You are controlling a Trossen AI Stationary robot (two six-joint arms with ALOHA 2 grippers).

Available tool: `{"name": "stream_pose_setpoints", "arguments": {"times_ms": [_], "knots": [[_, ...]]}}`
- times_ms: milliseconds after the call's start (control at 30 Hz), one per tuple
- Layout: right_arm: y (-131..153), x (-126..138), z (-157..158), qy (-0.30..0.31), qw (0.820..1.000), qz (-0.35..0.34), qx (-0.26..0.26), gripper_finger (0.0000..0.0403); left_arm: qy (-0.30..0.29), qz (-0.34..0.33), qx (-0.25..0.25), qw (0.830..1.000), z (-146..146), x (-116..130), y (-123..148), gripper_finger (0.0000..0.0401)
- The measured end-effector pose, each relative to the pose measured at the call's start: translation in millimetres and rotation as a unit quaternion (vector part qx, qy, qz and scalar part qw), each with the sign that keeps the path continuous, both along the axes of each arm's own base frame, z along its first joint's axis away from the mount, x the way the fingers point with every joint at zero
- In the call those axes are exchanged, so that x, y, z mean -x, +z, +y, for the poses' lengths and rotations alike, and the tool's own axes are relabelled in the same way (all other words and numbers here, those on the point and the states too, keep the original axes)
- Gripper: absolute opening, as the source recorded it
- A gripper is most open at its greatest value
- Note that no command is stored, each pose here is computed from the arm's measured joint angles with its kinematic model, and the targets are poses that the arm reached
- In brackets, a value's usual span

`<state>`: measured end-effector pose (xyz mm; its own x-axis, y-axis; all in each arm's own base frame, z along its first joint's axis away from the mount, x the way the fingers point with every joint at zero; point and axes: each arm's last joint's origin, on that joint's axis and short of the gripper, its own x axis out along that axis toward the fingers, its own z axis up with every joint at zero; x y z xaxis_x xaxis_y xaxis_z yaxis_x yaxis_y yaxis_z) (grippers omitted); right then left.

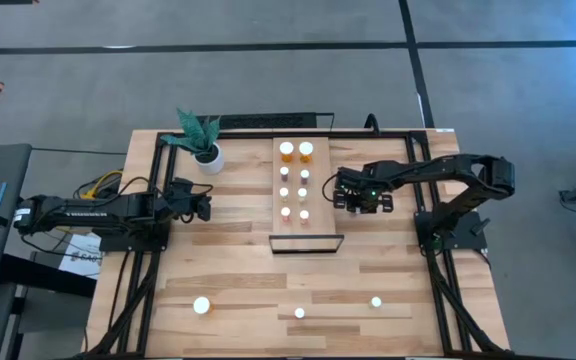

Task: Pick and place medicine bottles onto shelf by color
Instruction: Put the blue pill bottle on the shelf aligned with the other blue pill bottles

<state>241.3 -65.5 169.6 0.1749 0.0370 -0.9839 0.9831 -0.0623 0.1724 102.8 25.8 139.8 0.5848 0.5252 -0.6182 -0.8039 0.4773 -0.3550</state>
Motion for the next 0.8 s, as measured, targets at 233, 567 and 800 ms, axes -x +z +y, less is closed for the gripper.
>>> {"name": "stream_pose_setpoints", "arguments": {"times_ms": [233, 567, 800], "knots": [[9, -4, -1, 0.0, 1.0, 0.0, -0.001, 0.014, 0.0, 0.0, 0.0, 1.0, 0, 0, 0, 0.0091], [27, -22, -3, 0.009, 0.999, 0.008, 0.032, 0.014, 0.0, 0.0, 0.0, 1.0, 0, 0, 0, 0.0091], [36, -52, -14, 0.046, 0.995, 0.085, 0.022, 0.0122, 0.0, 0.0, 0.0, 1.0, 0, 0, 0, 0.0091]]}}
